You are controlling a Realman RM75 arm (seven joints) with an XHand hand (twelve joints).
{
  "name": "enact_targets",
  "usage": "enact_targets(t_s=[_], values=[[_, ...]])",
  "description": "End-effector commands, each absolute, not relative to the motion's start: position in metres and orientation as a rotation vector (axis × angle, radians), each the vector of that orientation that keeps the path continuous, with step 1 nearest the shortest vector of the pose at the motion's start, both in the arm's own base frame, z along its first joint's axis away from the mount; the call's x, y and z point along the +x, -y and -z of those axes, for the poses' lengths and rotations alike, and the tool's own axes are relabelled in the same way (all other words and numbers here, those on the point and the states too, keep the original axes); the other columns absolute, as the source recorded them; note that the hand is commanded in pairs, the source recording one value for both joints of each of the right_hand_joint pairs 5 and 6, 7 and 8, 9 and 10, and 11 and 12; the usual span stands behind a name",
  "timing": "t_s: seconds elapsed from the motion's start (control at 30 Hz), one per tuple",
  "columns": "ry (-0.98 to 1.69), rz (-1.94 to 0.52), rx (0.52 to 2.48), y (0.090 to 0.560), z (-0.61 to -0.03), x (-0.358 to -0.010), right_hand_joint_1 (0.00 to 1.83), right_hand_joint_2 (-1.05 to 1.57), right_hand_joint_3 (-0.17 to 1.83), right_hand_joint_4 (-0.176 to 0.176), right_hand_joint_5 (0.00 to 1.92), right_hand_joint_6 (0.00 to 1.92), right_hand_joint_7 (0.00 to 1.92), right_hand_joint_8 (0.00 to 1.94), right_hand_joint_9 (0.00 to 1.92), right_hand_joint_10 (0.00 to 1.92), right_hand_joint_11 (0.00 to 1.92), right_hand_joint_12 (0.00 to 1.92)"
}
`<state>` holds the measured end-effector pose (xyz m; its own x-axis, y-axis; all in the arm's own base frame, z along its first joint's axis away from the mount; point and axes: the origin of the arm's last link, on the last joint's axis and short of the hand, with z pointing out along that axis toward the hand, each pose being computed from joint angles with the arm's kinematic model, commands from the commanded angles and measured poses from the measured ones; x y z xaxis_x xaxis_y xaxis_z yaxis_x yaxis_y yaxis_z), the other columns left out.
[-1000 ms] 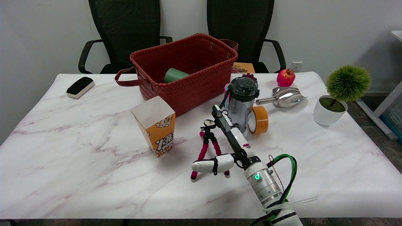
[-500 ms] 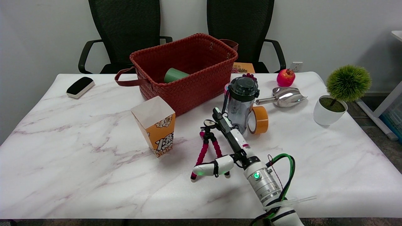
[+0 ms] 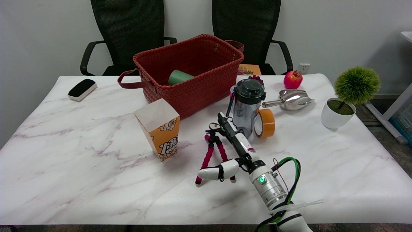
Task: Pick up the flexible tripod.
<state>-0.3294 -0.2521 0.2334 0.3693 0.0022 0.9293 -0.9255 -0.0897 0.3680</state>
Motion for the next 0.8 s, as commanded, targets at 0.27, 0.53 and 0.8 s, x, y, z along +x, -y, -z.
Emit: enact_targets(t_s=[0.27, 0.53, 0.8], values=[[0.923, -0.963, 1.448, 0.260, -0.223, -0.330, 1.05, -0.04, 0.49, 0.000, 0.00, 0.00, 0.03, 0.03, 0.00, 0.00, 0.22, 0.22], [0.933, -0.962, 1.453, 0.263, -0.217, -0.331, 1.05, -0.05, 0.50, 0.000, 0.00, 0.00, 0.03, 0.03, 0.00, 0.00, 0.22, 0.22], [0.955, -0.951, 1.460, 0.268, -0.210, -0.331, 1.04, -0.04, 0.49, 0.000, 0.00, 0.00, 0.03, 0.03, 0.00, 0.00, 0.23, 0.23]])
